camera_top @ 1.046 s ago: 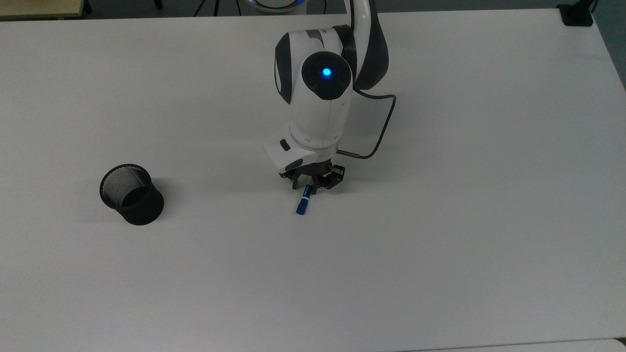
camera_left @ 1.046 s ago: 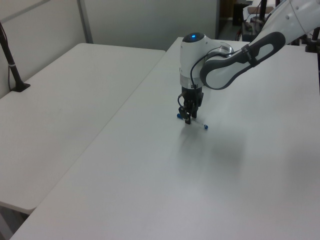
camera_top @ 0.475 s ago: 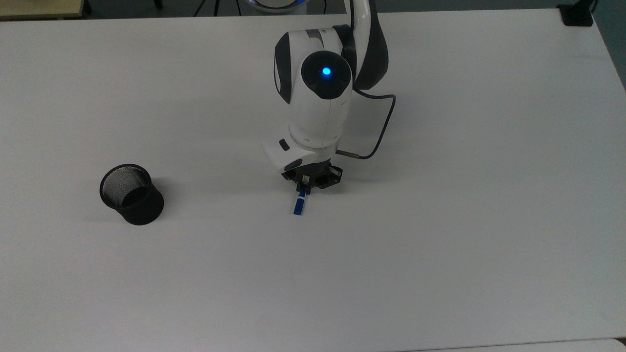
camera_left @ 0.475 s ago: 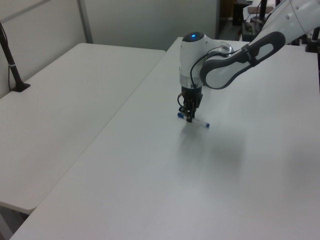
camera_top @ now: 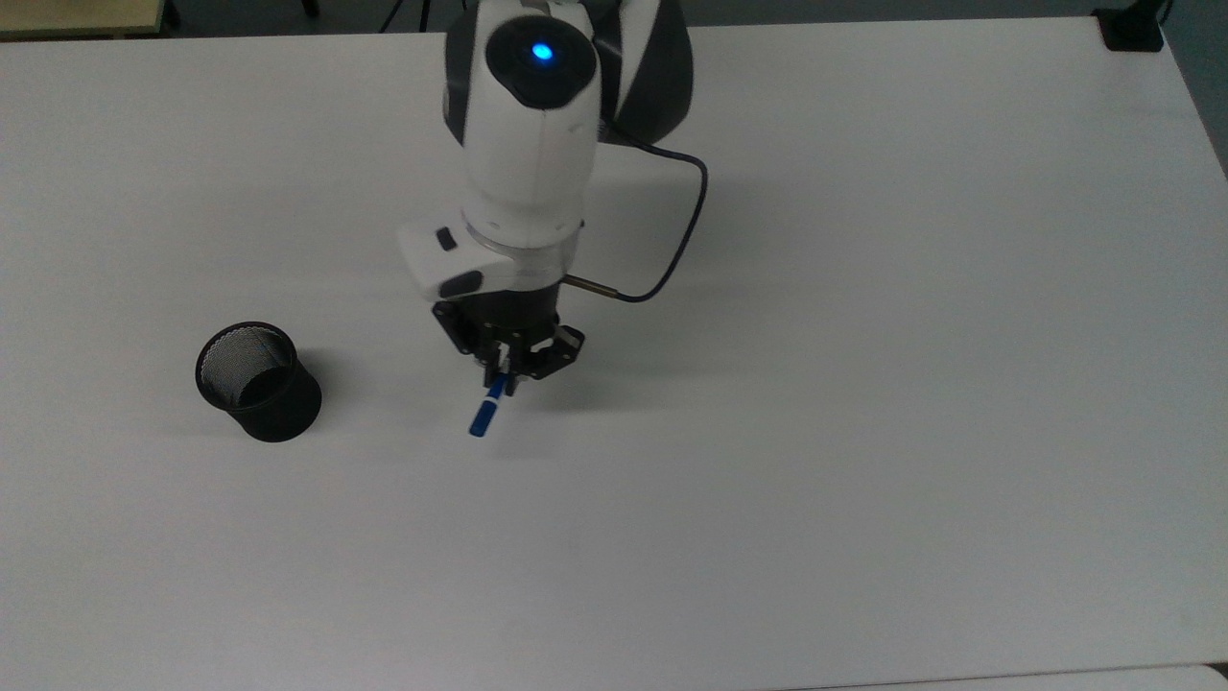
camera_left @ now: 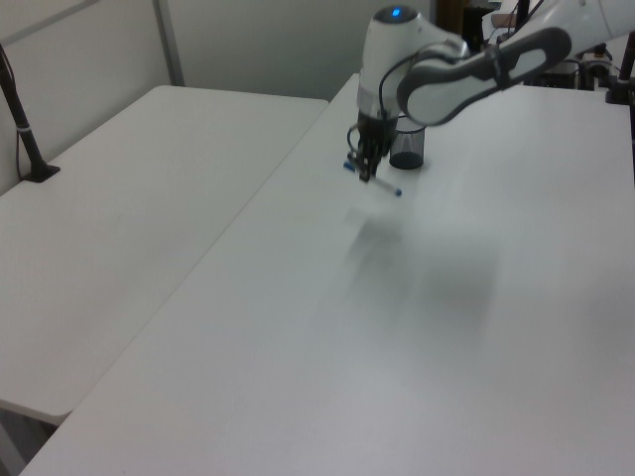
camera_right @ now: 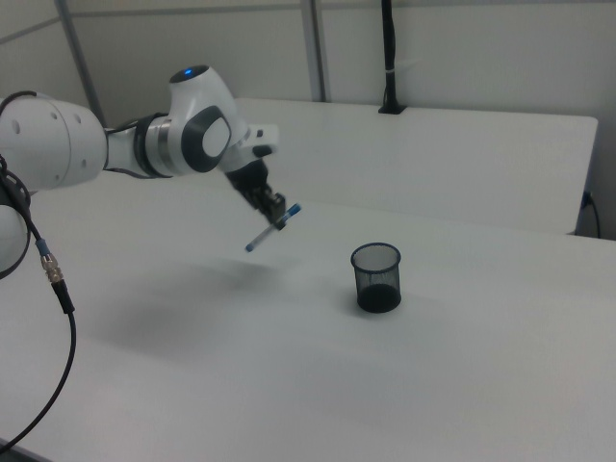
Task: Insert the marker
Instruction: 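Lift the marker and carry it over the black mesh cup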
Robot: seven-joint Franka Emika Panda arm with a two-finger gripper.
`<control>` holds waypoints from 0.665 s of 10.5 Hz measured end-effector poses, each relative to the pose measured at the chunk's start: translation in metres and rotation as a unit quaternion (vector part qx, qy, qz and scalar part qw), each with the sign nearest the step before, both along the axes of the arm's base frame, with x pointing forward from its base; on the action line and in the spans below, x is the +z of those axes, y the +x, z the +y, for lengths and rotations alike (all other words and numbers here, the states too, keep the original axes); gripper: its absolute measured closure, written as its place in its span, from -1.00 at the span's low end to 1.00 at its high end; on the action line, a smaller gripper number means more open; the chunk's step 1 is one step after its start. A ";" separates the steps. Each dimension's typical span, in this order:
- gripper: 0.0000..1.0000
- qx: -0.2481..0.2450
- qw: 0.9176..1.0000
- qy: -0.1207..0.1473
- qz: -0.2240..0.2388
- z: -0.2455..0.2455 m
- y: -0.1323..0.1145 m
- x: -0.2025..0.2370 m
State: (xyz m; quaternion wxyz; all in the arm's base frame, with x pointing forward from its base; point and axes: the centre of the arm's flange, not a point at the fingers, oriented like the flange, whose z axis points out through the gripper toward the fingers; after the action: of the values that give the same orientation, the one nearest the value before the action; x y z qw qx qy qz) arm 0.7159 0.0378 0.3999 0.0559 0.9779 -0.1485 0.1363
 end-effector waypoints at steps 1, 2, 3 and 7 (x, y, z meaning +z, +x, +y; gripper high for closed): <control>0.65 -0.012 0.999 -0.002 -0.032 -0.026 0.003 0.020; 0.65 -0.029 0.998 -0.005 -0.059 -0.057 0.003 0.039; 0.65 -0.042 0.995 -0.014 -0.087 -0.088 0.003 0.054; 0.65 -0.082 0.978 -0.044 -0.188 -0.181 -0.004 0.087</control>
State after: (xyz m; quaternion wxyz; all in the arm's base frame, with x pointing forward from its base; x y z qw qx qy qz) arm 0.7123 -0.1430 0.4871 0.0808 0.9158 -0.2302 0.3190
